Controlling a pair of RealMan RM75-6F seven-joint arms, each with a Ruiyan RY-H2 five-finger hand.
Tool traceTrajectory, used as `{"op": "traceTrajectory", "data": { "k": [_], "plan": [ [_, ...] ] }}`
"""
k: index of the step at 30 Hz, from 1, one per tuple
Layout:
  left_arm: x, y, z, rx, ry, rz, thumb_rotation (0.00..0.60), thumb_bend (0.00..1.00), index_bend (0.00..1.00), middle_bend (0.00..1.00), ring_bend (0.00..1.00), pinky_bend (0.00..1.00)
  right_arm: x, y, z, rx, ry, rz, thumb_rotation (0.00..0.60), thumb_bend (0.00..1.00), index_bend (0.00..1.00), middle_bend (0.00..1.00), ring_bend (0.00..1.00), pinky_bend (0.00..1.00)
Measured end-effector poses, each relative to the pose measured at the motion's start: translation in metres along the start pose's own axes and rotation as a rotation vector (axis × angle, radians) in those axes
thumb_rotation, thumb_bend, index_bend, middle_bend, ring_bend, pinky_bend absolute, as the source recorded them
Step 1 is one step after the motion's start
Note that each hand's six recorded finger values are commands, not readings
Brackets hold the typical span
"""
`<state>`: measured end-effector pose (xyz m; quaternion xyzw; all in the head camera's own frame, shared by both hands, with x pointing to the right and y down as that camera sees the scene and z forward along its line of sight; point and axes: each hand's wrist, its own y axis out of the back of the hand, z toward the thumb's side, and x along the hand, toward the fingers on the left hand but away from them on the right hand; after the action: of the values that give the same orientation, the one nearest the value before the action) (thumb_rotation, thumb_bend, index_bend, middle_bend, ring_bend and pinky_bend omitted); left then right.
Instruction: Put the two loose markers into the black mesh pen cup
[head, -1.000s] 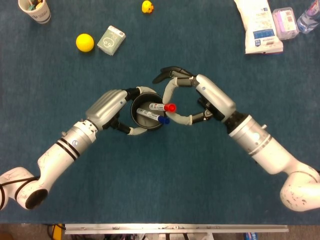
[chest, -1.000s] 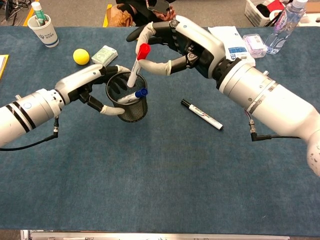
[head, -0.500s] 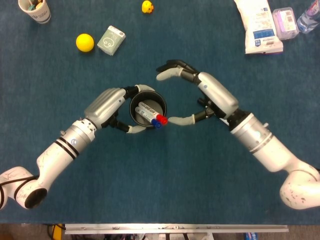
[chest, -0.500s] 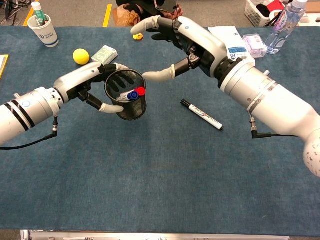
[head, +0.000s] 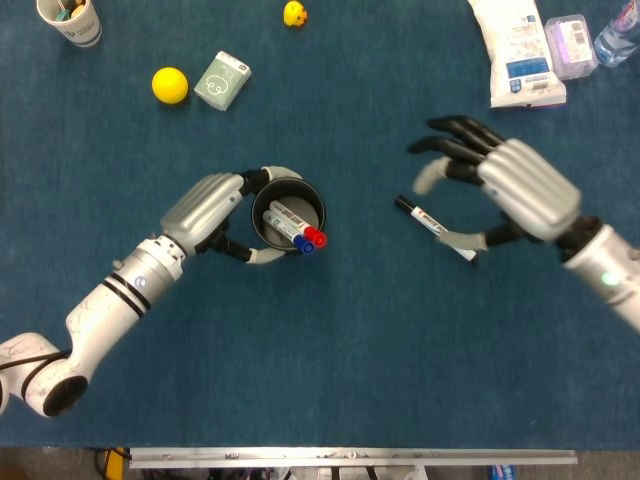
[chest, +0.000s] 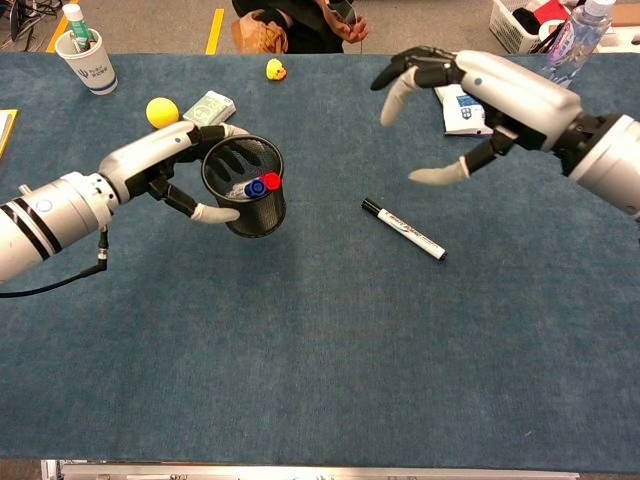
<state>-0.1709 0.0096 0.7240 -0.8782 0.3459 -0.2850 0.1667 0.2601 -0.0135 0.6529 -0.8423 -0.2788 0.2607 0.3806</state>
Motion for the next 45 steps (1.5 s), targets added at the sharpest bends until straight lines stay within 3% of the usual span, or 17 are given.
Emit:
{"op": "traceTrajectory", "data": {
  "k": [9,22,31,45],
  "plan": [
    [-0.004,0.004,-0.001,0.018,0.006,0.005,0.600,0.22,0.35,0.40,0.35,0.31,0.030,-0.014,-0.034,0.368,0.041,0.160,0.600,0.17,0.44,0.23,0.08,0.09],
    [-0.014,0.015,-0.005,0.032,0.024,0.024,0.600,0.22,0.35,0.40,0.35,0.31,0.024,-0.047,-0.065,0.664,0.118,0.231,0.600,0.17,0.44,0.23,0.08,0.09],
    [-0.018,0.019,-0.005,0.030,0.025,0.030,0.600,0.22,0.35,0.40,0.35,0.31,0.014,-0.073,-0.071,0.767,0.178,0.235,0.600,0.16,0.44,0.22,0.08,0.09],
    [-0.021,0.024,-0.006,0.028,0.024,0.041,0.600,0.22,0.35,0.40,0.35,0.31,0.005,-0.098,-0.071,0.826,0.228,0.235,0.600,0.17,0.44,0.22,0.08,0.09]
  ]
}}
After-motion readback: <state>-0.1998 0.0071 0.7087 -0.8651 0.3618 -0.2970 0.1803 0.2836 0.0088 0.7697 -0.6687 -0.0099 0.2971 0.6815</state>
